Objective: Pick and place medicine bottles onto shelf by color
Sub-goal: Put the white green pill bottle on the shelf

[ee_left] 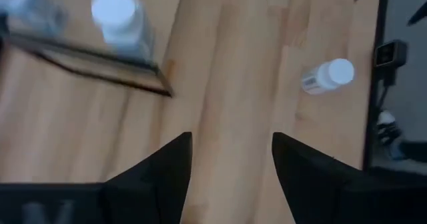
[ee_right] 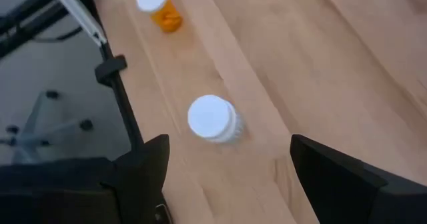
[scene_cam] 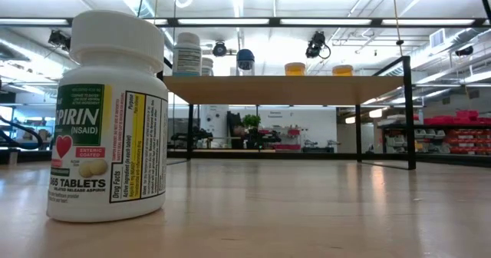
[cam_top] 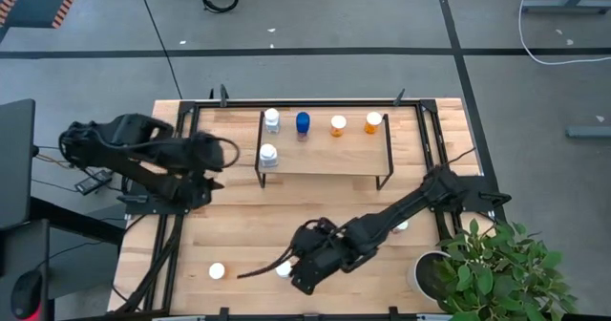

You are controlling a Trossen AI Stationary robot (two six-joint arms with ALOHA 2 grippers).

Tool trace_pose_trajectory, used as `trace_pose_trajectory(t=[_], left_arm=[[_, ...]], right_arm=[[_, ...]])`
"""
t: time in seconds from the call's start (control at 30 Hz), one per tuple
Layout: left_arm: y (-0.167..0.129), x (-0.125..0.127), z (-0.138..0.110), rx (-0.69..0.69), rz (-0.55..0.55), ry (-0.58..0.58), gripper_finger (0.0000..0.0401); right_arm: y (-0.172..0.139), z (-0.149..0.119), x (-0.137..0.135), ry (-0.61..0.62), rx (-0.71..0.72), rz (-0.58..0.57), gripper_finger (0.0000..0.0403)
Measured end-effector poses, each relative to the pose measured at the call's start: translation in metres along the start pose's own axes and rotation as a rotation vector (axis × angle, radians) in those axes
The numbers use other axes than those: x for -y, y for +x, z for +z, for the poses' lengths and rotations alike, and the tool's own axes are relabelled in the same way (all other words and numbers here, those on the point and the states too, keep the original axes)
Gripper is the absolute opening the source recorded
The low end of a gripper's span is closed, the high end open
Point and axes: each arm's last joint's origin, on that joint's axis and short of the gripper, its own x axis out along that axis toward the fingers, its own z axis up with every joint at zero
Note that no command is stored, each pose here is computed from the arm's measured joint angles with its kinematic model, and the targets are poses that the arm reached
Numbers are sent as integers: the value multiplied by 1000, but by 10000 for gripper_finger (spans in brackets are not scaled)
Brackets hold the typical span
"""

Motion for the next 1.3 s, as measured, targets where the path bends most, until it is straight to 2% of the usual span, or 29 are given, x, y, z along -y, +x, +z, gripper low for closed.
trace_pose_trajectory(t=[0.2, 0.33, 0.43, 0.67, 0.83, 1.0, 1.3], left_arm=[[4, 7, -29, 53, -50, -131, 205], [18, 14, -40, 55, -28, -156, 199], [32, 22, -46, 28, -29, -168, 197], [55, 38, -58, 7, -65, -203, 198], [65, 46, -69, -18, -76, -208, 193], [67, 52, -74, -15, -89, -219, 192], [67, 55, -73, 11, -101, -216, 192]], right_arm=[[28, 3, -9, -134, 51, 55, 319], [47, 1, -16, -215, 90, 89, 321], [60, -4, -16, -268, 75, 70, 329], [73, -6, -13, -281, 65, 45, 358], [83, -14, -13, -320, 40, 31, 363], [105, -28, -15, -358, 17, 22, 363], [111, -27, -11, -327, 12, -8, 363]])
